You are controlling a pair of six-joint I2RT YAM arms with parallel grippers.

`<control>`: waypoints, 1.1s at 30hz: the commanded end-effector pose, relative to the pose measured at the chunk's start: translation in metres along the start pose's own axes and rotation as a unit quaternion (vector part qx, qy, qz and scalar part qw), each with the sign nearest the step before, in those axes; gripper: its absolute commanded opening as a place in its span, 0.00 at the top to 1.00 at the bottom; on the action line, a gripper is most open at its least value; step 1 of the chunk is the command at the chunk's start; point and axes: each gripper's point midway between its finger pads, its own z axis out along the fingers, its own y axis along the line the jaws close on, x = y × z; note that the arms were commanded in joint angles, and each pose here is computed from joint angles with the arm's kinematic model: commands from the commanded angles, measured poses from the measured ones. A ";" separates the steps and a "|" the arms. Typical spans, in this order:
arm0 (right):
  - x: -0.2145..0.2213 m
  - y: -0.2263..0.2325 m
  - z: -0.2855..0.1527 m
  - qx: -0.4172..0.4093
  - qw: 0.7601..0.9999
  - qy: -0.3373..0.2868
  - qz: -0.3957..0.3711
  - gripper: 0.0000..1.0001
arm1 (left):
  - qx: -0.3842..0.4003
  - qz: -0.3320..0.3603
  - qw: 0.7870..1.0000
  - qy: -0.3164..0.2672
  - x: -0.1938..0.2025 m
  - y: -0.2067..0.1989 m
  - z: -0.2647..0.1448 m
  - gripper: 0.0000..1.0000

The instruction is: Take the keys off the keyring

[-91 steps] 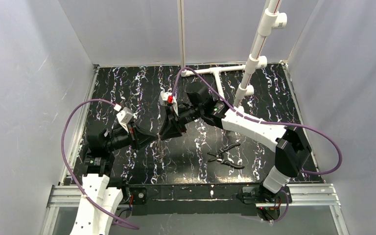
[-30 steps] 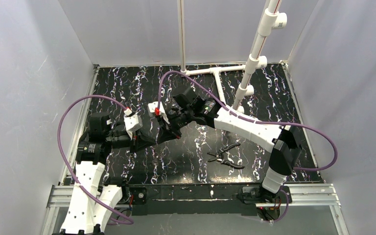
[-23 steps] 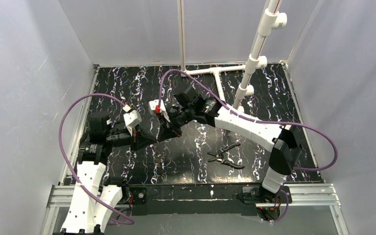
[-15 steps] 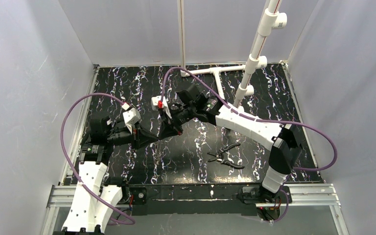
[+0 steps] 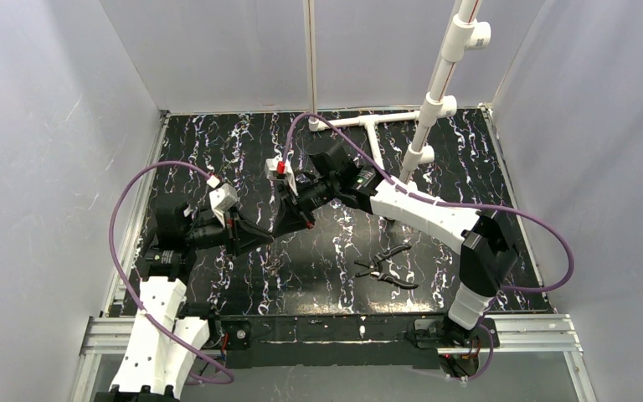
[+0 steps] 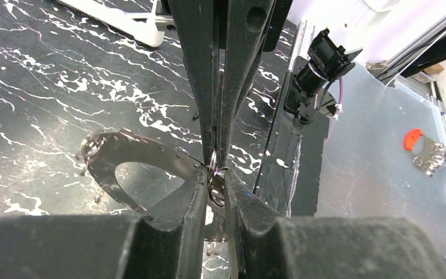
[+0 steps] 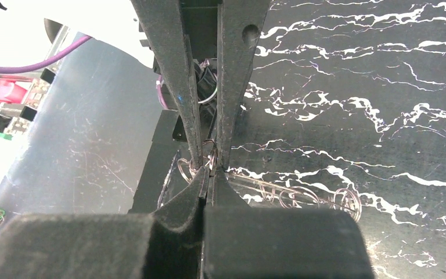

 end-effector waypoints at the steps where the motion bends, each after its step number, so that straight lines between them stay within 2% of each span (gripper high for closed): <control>1: -0.049 0.021 -0.012 -0.029 0.995 -0.064 -0.065 0.99 | 0.019 -0.048 0.999 0.004 0.014 -0.003 0.000 0.85; 5: -0.050 0.022 -0.014 -0.033 0.995 -0.067 -0.066 0.99 | 0.026 -0.074 0.997 0.003 0.015 -0.004 0.000 0.85; 10: -0.048 0.023 -0.016 -0.035 0.995 -0.068 -0.068 0.99 | 0.015 -0.113 0.993 -0.007 0.012 0.005 -0.007 0.77; 14: -0.047 0.023 -0.016 -0.036 0.995 -0.068 -0.068 0.99 | 0.015 -0.128 0.992 -0.009 0.011 0.009 -0.013 0.76; 21: -0.045 0.025 -0.016 -0.039 0.995 -0.067 -0.068 0.99 | 0.020 -0.099 0.995 -0.009 0.002 0.001 -0.017 0.76; 28: -0.043 0.024 -0.015 -0.042 0.995 -0.065 -0.069 0.99 | 0.034 -0.059 0.997 -0.023 -0.014 -0.015 -0.023 0.64; 33: -0.041 0.024 -0.015 -0.047 0.995 -0.064 -0.066 0.99 | 0.045 -0.036 0.998 -0.030 -0.024 -0.019 -0.023 0.62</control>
